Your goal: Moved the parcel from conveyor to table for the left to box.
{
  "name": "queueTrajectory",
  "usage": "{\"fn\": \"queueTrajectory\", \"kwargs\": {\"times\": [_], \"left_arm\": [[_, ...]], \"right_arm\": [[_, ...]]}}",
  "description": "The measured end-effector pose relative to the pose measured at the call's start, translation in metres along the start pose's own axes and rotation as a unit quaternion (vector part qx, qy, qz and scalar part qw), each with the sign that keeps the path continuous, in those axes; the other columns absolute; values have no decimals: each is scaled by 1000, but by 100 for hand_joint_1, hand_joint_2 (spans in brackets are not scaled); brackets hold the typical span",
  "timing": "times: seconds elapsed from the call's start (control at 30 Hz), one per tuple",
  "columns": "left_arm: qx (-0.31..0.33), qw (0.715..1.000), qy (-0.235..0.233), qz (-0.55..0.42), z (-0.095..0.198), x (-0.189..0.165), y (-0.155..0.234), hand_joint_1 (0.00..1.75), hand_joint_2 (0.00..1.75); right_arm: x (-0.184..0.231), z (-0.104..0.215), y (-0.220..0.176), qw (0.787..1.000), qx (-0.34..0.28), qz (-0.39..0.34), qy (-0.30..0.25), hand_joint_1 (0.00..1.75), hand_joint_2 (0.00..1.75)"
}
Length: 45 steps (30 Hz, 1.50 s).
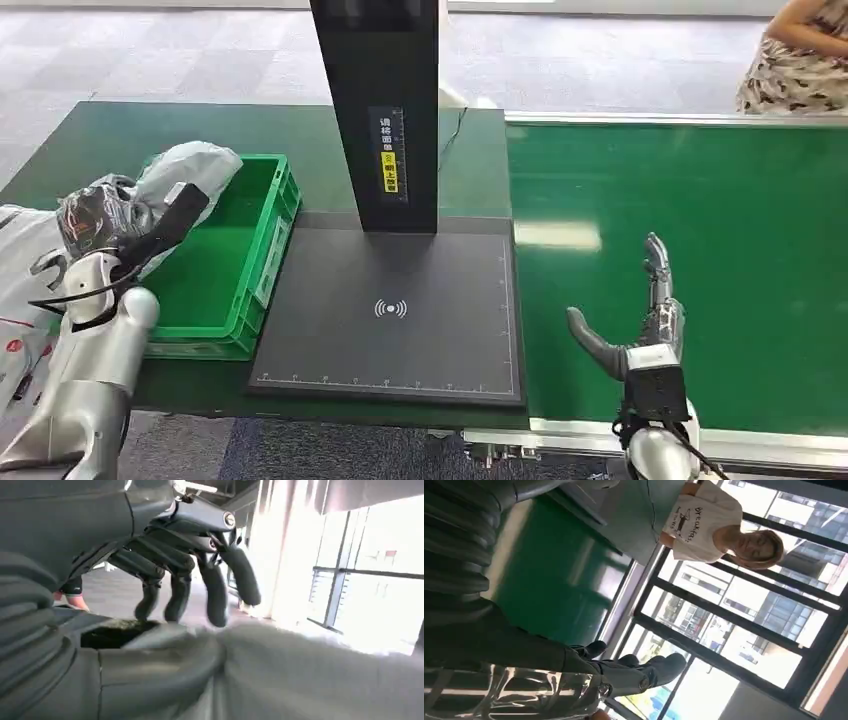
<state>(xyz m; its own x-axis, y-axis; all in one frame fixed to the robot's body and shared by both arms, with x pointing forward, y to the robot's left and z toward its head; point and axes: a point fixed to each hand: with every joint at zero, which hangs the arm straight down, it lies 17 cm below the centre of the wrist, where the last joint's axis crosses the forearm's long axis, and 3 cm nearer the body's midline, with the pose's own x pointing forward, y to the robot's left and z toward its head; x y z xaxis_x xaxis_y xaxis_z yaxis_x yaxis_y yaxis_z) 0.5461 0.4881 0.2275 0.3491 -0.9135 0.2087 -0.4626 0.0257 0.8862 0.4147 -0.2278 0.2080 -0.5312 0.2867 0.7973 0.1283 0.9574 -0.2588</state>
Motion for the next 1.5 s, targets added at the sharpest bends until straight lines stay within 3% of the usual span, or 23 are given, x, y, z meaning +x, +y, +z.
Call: {"fn": "queueTrajectory", "kwargs": {"times": [0.3, 0.5, 0.67, 0.7, 0.73, 0.9, 1.1, 1.2, 1.5], "left_arm": [[5, 1000, -4, 22, 0, -3, -3, 0, 175], [83, 980, -62, 171, 17, 23, 36, 0, 175], [88, 976, -68, 189, 19, 26, 40, 0, 175], [152, 892, -153, 398, 77, 76, 91, 0, 175], [143, 864, -177, 450, 97, 100, 103, 0, 175], [35, 772, -215, 597, 146, 164, 101, 0, 175], [-102, 656, -223, 714, 190, 224, 86, 0, 175], [-138, 632, -230, 727, 208, 245, 79, 0, 175], [-196, 611, -193, 742, 240, 272, 45, 0, 175]], "right_arm": [[-3, 3, 2, 1000, 1, -1, 5, 0, 175], [-6, 13, 1, 1000, -2, 0, 13, 0, 175], [-6, 14, 1, 1000, -3, 0, 13, 0, 175], [-7, 20, -1, 1000, -8, -2, 15, 0, 175], [-7, 20, -1, 1000, -9, -4, 14, 0, 175], [-5, 19, 2, 1000, -2, -27, 12, 0, 175], [10, 11, 28, 991, 54, -120, 4, 0, 175], [20, 12, 47, 980, 95, -173, 3, 0, 175], [26, 25, 89, 959, 175, -220, 29, 0, 175]]}}
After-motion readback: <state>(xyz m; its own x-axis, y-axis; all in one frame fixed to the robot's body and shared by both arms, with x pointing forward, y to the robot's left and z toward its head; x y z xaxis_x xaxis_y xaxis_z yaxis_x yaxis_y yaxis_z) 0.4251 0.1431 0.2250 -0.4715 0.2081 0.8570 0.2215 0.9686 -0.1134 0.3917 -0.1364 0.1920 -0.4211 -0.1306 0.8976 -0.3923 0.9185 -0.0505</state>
